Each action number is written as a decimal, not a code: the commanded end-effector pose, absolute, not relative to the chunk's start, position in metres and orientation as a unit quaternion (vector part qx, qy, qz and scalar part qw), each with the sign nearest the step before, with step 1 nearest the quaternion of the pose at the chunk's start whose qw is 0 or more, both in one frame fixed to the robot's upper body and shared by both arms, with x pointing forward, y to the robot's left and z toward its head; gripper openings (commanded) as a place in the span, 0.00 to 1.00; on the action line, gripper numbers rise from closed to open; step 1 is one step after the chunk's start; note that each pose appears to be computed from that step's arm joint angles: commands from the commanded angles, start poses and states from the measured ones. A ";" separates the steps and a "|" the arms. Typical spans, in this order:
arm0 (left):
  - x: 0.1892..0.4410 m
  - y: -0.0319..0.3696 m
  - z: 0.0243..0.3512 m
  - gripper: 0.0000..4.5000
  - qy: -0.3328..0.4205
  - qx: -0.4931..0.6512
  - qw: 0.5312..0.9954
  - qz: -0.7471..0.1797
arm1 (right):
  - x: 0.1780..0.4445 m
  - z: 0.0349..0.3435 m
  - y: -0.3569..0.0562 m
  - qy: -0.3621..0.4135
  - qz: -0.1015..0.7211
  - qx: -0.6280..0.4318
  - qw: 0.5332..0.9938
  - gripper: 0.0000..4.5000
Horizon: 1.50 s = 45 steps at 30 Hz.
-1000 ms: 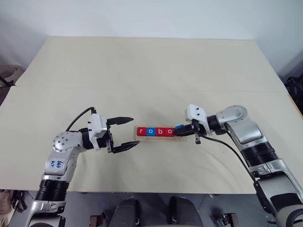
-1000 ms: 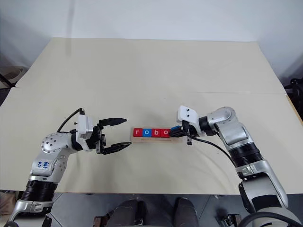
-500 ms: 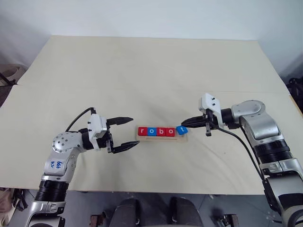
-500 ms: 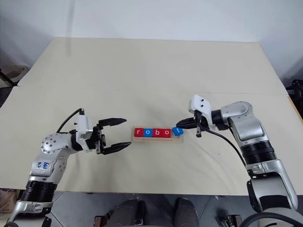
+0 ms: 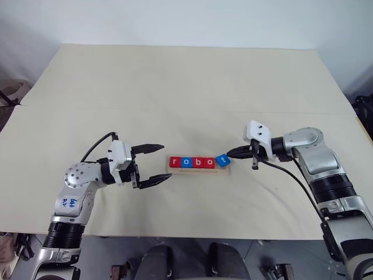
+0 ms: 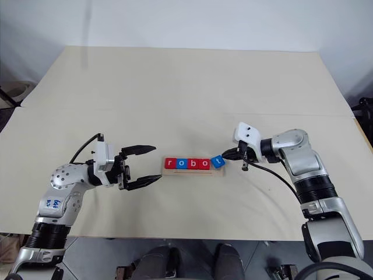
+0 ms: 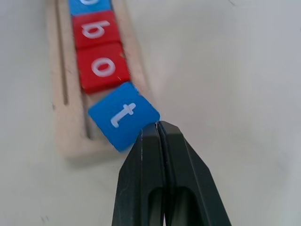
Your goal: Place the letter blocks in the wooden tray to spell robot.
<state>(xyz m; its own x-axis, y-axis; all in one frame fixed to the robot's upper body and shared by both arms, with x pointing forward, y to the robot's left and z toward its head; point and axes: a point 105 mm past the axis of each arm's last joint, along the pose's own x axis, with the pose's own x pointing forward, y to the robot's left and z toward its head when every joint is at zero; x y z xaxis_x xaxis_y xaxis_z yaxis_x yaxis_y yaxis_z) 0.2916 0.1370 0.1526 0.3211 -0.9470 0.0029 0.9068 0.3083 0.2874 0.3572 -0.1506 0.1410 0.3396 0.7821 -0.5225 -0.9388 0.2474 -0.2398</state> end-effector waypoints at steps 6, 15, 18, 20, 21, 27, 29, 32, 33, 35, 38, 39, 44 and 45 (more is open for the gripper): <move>0.291 0.136 0.166 1.00 -0.112 0.131 0.801 -0.573 | 0.348 0.142 -0.145 0.149 0.572 -0.262 0.763 0.01; 0.292 0.136 0.166 1.00 -0.112 0.131 0.801 -0.573 | 0.339 0.144 -0.147 0.157 0.580 -0.263 0.755 0.01; 0.292 0.136 0.166 1.00 -0.112 0.130 0.800 -0.575 | 0.339 0.145 -0.150 0.159 0.575 -0.268 0.756 0.01; 0.292 0.136 0.166 1.00 -0.112 0.130 0.800 -0.575 | 0.339 0.147 -0.153 0.158 0.572 -0.272 0.758 0.01; 0.291 0.136 0.166 1.00 -0.111 0.130 0.800 -0.576 | 0.340 0.148 -0.153 0.155 0.570 -0.274 0.759 0.01; 0.291 0.135 0.165 1.00 -0.111 0.130 0.798 -0.578 | 0.336 0.160 -0.150 0.141 0.591 -0.251 0.753 0.01; 0.291 0.135 0.165 1.00 -0.110 0.130 0.797 -0.579 | 0.333 0.159 -0.150 0.157 0.607 -0.244 0.740 0.09; 0.291 0.135 0.166 1.00 -0.111 0.130 0.797 -0.579 | 0.333 0.158 -0.148 0.155 0.619 -0.264 0.723 0.29; 0.291 0.135 0.166 1.00 -0.111 0.130 0.797 -0.579 | 0.335 0.158 -0.148 0.150 0.620 -0.274 0.719 0.37; 0.291 0.135 0.166 1.00 -0.111 0.130 0.798 -0.578 | 0.338 0.158 -0.146 0.142 0.624 -0.288 0.712 0.52; 0.290 0.136 0.166 1.00 -0.111 0.130 0.800 -0.575 | 0.344 0.153 -0.145 0.144 0.628 -0.304 0.702 0.59; 0.290 0.136 0.166 1.00 -0.111 0.130 0.801 -0.574 | 0.345 0.151 -0.144 0.144 0.632 -0.306 0.697 0.59; 0.289 0.137 0.167 1.00 -0.112 0.131 0.803 -0.570 | 0.349 0.146 -0.141 0.149 0.642 -0.312 0.684 0.59; 0.289 0.137 0.167 1.00 -0.112 0.132 0.804 -0.569 | 0.350 0.145 -0.141 0.148 0.643 -0.316 0.681 0.59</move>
<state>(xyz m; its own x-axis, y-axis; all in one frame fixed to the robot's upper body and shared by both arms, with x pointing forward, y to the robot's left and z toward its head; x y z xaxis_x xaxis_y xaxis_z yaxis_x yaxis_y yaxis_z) 0.2929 0.1367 0.1552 0.3290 -0.9443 0.0083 0.9013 0.3167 0.2955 0.3481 -0.1429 0.1374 0.1327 0.7837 -0.6068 -0.9783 0.0054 -0.2069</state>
